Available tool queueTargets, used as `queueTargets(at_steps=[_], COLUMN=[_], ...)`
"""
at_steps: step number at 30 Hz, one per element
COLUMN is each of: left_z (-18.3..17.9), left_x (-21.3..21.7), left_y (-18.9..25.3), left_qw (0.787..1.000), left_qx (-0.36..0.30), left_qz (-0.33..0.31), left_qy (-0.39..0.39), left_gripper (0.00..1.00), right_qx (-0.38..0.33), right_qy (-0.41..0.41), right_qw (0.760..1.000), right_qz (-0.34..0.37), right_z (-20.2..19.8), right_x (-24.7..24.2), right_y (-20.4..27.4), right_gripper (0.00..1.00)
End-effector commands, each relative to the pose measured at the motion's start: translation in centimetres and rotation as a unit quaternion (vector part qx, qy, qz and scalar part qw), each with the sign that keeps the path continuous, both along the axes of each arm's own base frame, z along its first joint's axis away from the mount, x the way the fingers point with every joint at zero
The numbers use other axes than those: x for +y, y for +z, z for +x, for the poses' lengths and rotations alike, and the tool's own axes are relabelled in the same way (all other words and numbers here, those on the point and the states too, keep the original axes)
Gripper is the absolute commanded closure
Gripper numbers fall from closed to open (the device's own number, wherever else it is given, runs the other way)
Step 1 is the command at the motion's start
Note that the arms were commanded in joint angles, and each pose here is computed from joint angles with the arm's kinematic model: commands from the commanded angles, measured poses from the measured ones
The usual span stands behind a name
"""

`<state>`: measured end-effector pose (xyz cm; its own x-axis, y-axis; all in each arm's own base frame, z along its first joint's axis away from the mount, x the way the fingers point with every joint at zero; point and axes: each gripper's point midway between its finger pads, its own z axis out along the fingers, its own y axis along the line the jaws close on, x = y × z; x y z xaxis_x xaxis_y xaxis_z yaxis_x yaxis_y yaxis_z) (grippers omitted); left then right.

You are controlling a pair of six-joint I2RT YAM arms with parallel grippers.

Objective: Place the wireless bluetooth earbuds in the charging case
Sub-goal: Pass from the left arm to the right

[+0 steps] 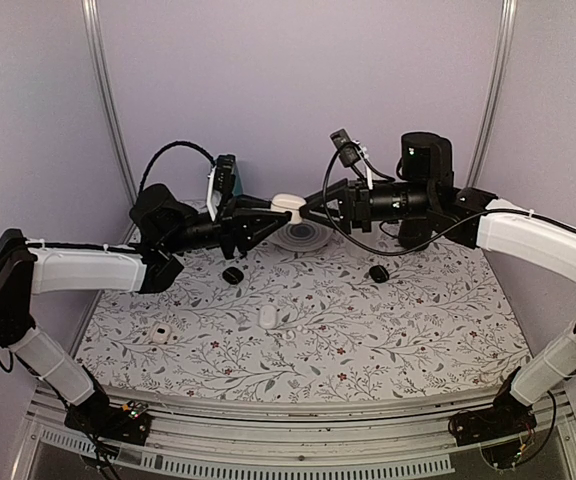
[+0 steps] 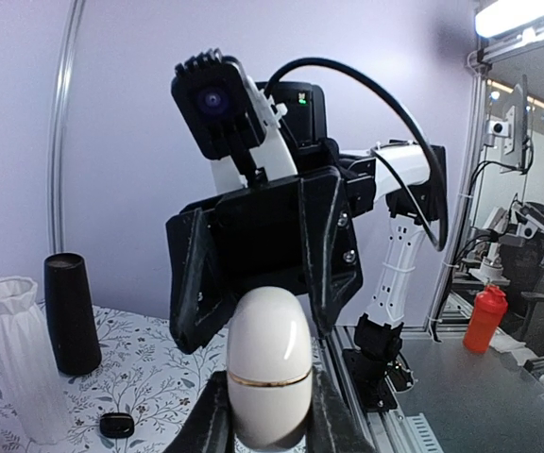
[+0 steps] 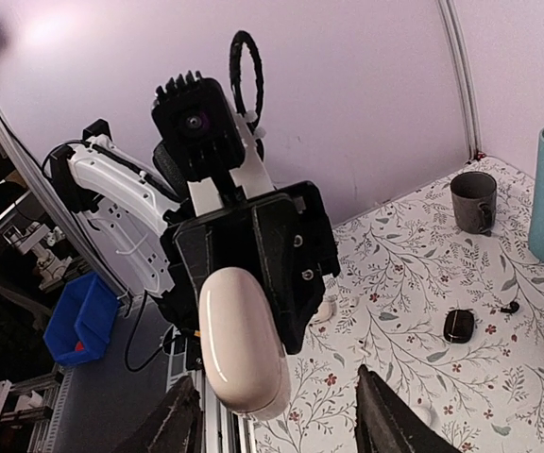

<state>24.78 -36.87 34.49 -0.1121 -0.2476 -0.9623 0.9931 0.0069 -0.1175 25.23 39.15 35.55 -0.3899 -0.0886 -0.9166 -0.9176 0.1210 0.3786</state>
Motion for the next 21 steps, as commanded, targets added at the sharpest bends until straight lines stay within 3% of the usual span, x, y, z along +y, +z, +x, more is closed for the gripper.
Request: queueTargets(at_steps=[1, 14, 21], left_z=[-0.14, 0.36, 0.47], left_x=[-0.29, -0.57, -0.72], left_y=[1.16, 1.32, 1.64], left_qw=[1.0, 0.999, 0.998], left_qx=[0.01, 0.04, 0.046], left_qz=[-0.019, -0.023, -0.022], left_qy=[-0.023, -0.026, -0.029], left_gripper=[1.0, 1.0, 1.0], right_qx=[-0.036, -0.033, -0.033], right_qy=[0.007, 0.014, 0.013], right_qw=[0.999, 0.999, 0.999], right_qz=[0.026, 0.03, 0.029], right_z=[-1.02, -1.31, -1.3], right_x=[0.06, 0.54, 0.59], right_y=[1.9, 1.85, 1.8], right_gripper=[0.47, 0.65, 0.69])
